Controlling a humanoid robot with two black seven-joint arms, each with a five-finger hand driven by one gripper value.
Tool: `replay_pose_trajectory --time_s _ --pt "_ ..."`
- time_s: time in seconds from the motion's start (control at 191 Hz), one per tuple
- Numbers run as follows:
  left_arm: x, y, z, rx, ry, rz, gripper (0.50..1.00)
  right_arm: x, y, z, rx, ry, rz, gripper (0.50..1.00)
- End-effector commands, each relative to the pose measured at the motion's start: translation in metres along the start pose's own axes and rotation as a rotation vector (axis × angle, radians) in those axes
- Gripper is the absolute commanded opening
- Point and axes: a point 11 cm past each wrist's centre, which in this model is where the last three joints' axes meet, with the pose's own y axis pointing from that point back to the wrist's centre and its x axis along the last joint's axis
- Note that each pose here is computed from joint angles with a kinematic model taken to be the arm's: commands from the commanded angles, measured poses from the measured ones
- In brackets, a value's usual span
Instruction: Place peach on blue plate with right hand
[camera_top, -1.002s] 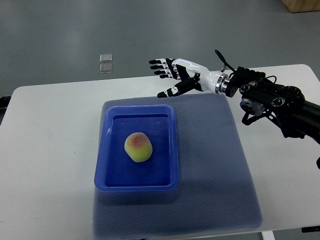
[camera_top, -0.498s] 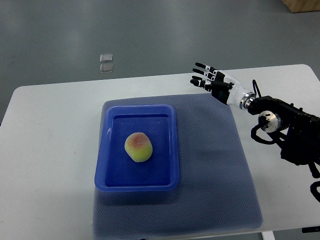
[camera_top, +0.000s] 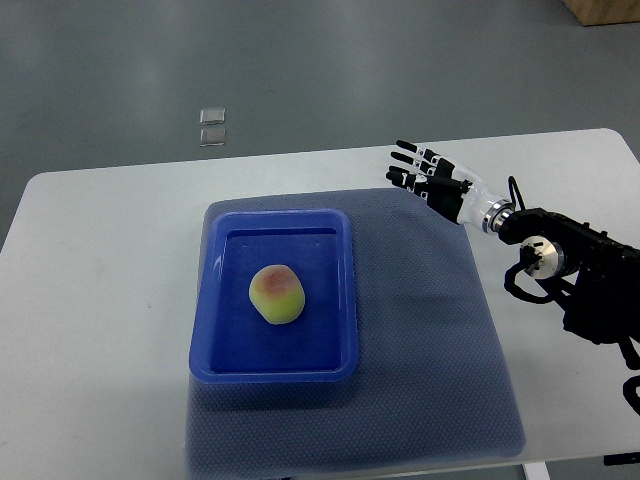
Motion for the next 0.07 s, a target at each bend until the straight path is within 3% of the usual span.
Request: replay_pose_trajectory --time_s 0.0,0.063 --pt "0.0 0.0 0.0 0.0 0.0 0.0 1.0 -0.0006 -0.0004 -0.0011 0.005 0.0 -0.002 0.93" --pt "0.0 0.0 0.0 0.0 0.0 0.0 1.0 -0.0011 -0.0005 -0.0012 0.005 0.0 -0.003 0.93"
